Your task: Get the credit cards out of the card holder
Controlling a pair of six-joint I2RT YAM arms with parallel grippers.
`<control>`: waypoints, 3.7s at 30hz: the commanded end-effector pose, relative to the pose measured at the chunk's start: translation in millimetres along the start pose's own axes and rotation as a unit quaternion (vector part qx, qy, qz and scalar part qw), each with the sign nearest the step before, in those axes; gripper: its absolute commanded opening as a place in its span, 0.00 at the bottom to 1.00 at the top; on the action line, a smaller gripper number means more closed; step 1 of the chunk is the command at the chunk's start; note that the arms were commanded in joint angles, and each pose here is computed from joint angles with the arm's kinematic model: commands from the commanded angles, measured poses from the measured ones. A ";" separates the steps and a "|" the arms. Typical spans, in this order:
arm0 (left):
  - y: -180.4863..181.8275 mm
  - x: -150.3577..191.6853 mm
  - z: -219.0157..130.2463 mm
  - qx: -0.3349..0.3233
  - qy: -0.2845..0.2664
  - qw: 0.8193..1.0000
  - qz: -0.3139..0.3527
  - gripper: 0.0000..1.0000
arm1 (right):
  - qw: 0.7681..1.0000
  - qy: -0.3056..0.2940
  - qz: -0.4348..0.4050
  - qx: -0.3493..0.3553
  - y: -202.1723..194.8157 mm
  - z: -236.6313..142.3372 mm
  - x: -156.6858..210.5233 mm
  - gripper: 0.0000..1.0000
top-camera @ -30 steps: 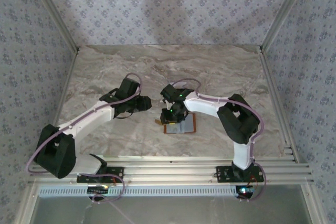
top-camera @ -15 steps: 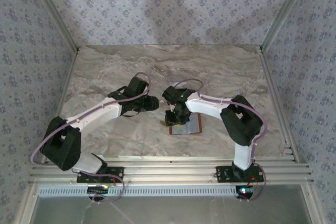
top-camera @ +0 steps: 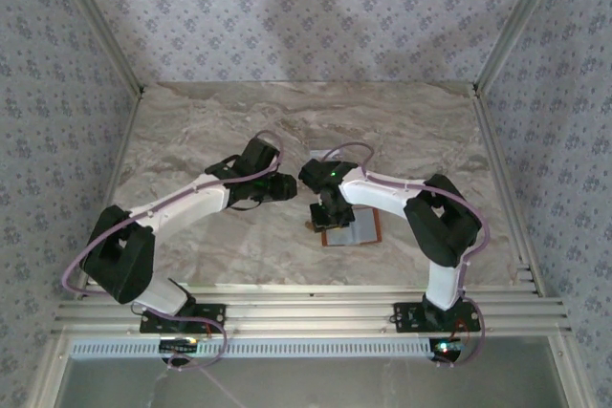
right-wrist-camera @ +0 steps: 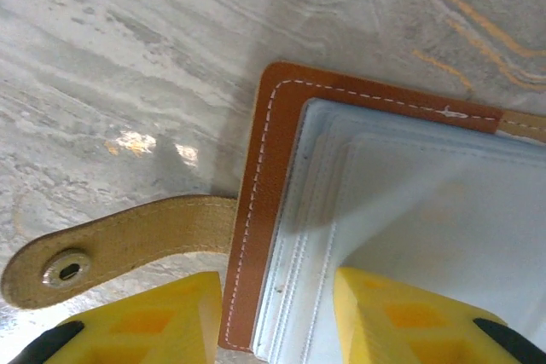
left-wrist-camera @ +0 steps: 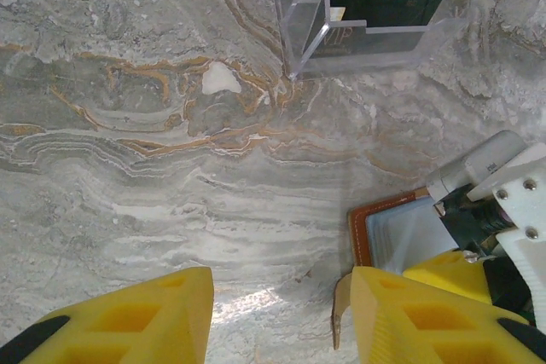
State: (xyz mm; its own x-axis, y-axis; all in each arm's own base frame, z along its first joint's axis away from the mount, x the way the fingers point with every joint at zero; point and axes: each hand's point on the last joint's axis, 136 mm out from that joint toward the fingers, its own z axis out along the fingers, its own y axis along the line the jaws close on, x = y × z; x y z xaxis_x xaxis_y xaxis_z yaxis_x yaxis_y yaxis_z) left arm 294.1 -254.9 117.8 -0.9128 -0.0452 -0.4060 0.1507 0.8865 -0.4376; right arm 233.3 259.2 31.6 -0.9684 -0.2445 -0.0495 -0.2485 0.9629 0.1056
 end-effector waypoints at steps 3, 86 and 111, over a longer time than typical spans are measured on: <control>-8.0 -5.9 -1.3 0.004 -0.004 1.000 0.003 0.47 | 1.000 -0.011 0.003 0.011 -11.3 -15.1 -0.4 0.42; -24.5 72.5 63.8 0.039 0.128 0.990 -0.040 0.20 | 0.978 -0.063 0.101 -0.169 23.4 -17.8 -14.9 0.11; -3.4 86.4 71.6 -0.015 0.154 0.987 -0.045 0.17 | 0.993 -0.059 0.100 0.007 -53.4 -34.5 18.4 0.40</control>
State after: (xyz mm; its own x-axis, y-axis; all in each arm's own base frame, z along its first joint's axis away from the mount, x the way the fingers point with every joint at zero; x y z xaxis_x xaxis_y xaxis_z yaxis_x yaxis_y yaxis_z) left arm 248.1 -303.4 29.9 -0.9928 -0.0011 -0.1198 0.0576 0.8724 -0.4854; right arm 229.8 207.3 51.6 -0.9909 -0.0255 -0.1320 -0.0435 0.9898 0.1358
